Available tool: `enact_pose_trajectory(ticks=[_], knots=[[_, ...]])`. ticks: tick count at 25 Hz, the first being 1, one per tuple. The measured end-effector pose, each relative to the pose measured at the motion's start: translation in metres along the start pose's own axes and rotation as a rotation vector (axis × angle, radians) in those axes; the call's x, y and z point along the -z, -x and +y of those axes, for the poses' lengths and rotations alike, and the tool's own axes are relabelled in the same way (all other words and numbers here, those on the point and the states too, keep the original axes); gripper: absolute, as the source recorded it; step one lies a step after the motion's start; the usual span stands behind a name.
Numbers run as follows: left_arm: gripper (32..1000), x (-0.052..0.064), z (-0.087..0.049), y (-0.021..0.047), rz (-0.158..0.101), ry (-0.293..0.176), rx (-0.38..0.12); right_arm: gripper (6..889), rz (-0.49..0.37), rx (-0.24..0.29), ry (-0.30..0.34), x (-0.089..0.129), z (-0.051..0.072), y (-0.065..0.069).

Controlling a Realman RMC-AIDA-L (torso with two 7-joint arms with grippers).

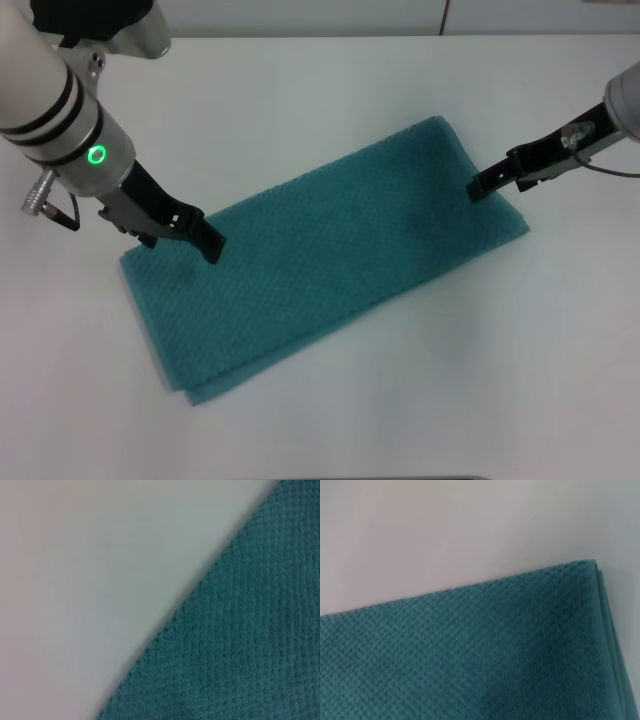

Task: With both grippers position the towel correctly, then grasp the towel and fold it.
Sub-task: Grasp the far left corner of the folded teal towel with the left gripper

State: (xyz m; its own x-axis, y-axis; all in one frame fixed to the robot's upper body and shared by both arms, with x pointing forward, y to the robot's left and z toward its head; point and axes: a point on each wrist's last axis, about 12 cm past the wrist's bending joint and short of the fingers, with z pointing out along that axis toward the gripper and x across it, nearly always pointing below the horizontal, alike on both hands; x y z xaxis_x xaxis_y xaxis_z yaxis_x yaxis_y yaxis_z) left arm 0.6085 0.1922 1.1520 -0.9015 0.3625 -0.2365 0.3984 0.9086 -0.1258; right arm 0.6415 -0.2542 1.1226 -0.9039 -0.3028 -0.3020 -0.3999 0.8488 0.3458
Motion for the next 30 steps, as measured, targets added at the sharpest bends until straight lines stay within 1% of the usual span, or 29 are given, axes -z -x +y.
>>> enact_pose_trajectory(ticks=[12, 16, 19, 22, 27, 30], knots=[[894, -0.001, 0.000, 0.0001, 0.000, 0.000, 0.002, 843, 0.005, 0.005, -0.001, -0.001, 0.001, 0.000], [894, -0.001, 0.001, 0.0006, -0.004, 0.003, 0.002, 842, 0.008, 0.008, -0.003, -0.001, 0.001, 0.000], [894, -0.001, 0.003, 0.0013, -0.011, 0.014, 0.003, 842, 0.008, 0.008, -0.004, -0.001, 0.001, 0.000], [894, -0.005, 0.007, 0.0011, -0.011, 0.028, 0.008, 842, 0.008, 0.008, -0.005, -0.001, 0.001, 0.000], [893, -0.011, 0.016, 0.0003, 0.001, 0.085, 0.001, 841, 0.008, 0.008, -0.005, -0.001, 0.001, 0.000], [893, -0.015, 0.019, 0.0010, -0.001, 0.102, -0.008, 841, 0.008, 0.008, -0.004, -0.001, 0.001, 0.000]])
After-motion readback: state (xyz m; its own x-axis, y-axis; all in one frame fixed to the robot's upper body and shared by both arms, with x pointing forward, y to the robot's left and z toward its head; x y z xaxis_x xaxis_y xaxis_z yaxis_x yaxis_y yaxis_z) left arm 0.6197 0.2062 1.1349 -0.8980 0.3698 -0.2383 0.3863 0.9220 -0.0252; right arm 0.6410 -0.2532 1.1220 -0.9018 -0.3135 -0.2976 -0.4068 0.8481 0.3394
